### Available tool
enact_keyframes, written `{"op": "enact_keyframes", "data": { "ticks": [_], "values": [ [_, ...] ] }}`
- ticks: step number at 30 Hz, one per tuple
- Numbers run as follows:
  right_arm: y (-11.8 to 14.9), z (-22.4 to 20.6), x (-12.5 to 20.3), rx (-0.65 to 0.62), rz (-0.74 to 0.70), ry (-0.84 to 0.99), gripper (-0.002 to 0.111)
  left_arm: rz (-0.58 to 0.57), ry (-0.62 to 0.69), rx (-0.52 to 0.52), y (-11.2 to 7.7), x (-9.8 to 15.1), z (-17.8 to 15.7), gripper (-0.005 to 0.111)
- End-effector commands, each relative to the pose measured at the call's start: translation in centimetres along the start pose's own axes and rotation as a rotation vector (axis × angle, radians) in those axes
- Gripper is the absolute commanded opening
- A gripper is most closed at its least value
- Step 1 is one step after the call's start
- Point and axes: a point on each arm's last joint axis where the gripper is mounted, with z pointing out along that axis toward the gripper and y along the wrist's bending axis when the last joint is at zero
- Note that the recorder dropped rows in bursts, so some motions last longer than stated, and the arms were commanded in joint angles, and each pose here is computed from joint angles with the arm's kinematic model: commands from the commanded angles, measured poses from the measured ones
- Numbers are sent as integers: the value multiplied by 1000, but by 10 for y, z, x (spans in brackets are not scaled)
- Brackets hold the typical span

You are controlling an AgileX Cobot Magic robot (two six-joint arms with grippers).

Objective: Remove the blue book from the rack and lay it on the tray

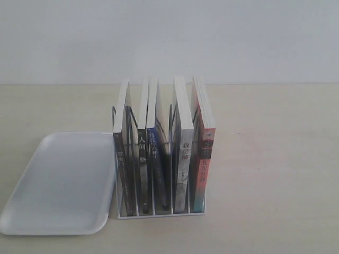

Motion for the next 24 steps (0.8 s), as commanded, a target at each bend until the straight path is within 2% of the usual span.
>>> {"op": "enact_keyframes", "data": {
  "ticks": [1,9,24],
  "values": [
    [0,0,-3,6,-2,-12,0,-7,-1,-4,0,1,0,5],
    [0,0,-3,6,-2,-12,0,-7,-1,-4,0,1,0,5],
    [3,5,-10,-20,-182,36,0,-7,-1,-4,0,1,0,5]
  ]
}}
